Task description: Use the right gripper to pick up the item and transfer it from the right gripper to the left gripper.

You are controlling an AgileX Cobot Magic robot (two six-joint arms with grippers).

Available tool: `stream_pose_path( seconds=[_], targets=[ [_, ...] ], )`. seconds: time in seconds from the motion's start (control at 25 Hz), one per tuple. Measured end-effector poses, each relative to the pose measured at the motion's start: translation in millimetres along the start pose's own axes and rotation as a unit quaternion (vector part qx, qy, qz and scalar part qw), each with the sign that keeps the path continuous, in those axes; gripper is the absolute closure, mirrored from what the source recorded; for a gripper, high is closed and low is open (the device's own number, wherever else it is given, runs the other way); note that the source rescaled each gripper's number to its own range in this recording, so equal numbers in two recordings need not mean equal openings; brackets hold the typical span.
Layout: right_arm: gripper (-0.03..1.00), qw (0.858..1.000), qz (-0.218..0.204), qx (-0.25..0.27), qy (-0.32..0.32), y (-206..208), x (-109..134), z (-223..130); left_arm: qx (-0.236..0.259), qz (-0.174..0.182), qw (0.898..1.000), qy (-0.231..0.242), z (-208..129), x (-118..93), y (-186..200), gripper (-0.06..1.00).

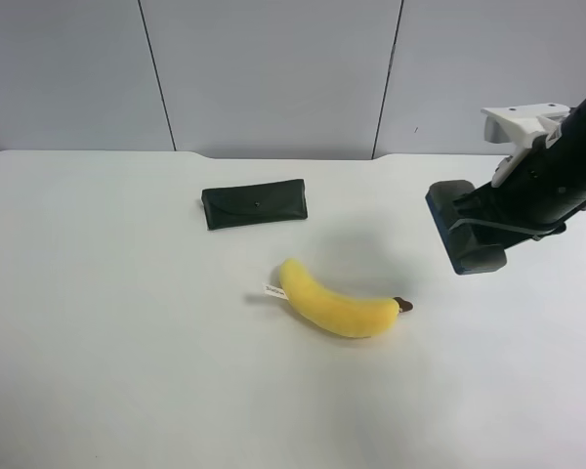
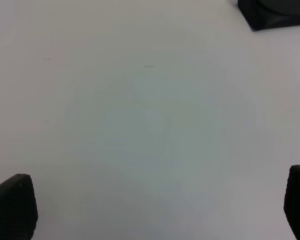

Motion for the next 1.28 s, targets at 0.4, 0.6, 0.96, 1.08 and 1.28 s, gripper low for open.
stream_pose_path(
  seconds=[0.4,0.6,0.96,1.08,1.28],
  targets=[
    [0.96,0.985,0.042,0.011,0.169,-2,77,-12,0.001,-0.025,1.000,0.015,0,-8,0,-0.06],
    [0.96,0.963,0.054,-0.001,0.264,0,115,-21,0.048,-0.047,0.997,0.032,3,-15,-10,-0.06],
    [0.96,0.939,0.067,-0.034,0.337,2,144,-24,0.174,-0.130,0.972,0.095,29,-45,-32,-0.06],
    [0.96,0.928,0.074,-0.037,0.364,3,153,-28,0.202,-0.153,0.962,0.101,42,-54,-41,-0.06],
    [0.96,0.914,0.086,-0.056,0.393,6,172,-33,0.255,-0.195,0.942,0.096,63,-73,-55,-0.06]
  ],
)
Point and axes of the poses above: a point on each arm's last joint axis where the gripper is mounted, y pointing back along that axis away from the gripper, x along the wrist's bending axis when the last joint is at zero, z = x × y, the point moved 7 cm from there along -y, pointing out along that axis toward the gripper
